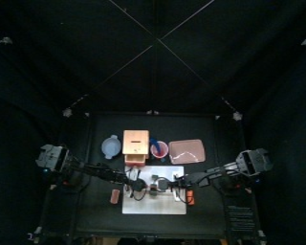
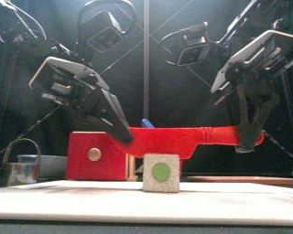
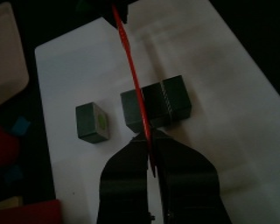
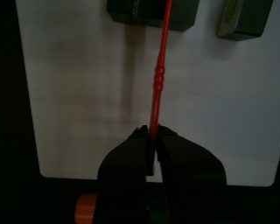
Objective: Place sushi on board then cut the sushi with the knife then place the pieces on the plate
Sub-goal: Cut the sushi into 4 pieces
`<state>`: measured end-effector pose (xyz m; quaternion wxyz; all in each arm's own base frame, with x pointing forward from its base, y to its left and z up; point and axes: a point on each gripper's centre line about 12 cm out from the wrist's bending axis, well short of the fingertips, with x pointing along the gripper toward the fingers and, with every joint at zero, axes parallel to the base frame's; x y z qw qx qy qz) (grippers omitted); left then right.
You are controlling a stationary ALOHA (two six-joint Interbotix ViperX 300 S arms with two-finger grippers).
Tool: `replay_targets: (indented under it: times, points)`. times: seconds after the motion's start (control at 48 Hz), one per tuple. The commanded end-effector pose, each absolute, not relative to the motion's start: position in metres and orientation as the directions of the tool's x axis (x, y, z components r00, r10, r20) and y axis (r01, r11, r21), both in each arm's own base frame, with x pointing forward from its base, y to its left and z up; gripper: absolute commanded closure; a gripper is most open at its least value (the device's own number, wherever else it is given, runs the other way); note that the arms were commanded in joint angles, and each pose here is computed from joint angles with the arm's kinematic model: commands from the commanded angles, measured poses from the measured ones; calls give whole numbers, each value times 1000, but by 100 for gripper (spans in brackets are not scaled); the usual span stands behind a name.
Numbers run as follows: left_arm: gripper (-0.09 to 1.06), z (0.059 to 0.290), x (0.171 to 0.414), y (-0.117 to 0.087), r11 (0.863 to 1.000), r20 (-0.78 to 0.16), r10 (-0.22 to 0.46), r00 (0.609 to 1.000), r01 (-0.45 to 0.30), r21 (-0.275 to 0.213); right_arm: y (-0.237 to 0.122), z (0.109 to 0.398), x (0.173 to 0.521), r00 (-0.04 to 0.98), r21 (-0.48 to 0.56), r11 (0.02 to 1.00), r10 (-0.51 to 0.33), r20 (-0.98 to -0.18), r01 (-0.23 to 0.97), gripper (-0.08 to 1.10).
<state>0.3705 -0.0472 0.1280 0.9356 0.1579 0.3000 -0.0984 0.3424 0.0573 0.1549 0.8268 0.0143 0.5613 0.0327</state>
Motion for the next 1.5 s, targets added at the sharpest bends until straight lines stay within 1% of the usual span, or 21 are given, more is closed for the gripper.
replay_targets:
  times: [0.021,0.125,0.25,0.375,0.542,0.667,0.812,0.875,1.062,1.167,1.229,1.396,1.5]
  points:
    - [65,139,378,-43,930,-556,-83,827,265,255,57,173,353,432,62,997,75,-899,-44,70]
    - [65,140,378,-44,930,-553,-83,829,265,257,57,174,353,433,64,997,76,-898,-43,70]
    - [65,136,377,-43,930,-565,-82,821,267,252,57,173,353,432,66,997,78,-899,-43,70]
    - [65,130,376,-44,930,-576,-82,813,270,249,60,162,355,417,71,997,83,-905,-44,70]
    - [65,113,377,-45,929,-612,-80,787,282,241,62,145,361,414,80,996,87,-906,-34,70]
    - [65,108,380,-46,927,-620,-81,780,287,240,63,141,364,412,84,996,89,-907,-31,70]
    - [65,119,383,-45,926,-599,-83,797,284,250,60,152,364,417,75,997,82,-905,-33,70]
    - [65,127,383,-44,926,-582,-82,809,278,255,59,160,363,419,70,997,79,-905,-37,70]
    - [65,157,380,-45,920,-518,-92,850,272,281,57,188,358,436,51,997,69,-897,-53,70]
    - [65,169,378,-44,920,-492,-95,866,266,289,57,199,357,451,50,997,69,-890,-53,70]
    - [65,169,377,-48,918,-492,-103,865,273,287,59,201,356,456,54,997,75,-887,-58,70]
    - [65,157,375,-55,916,-520,-116,847,294,274,67,190,356,426,71,995,92,-900,-65,70]
    - [65,150,376,-55,922,-535,-111,837,287,259,68,184,357,409,81,995,97,-908,-57,70]
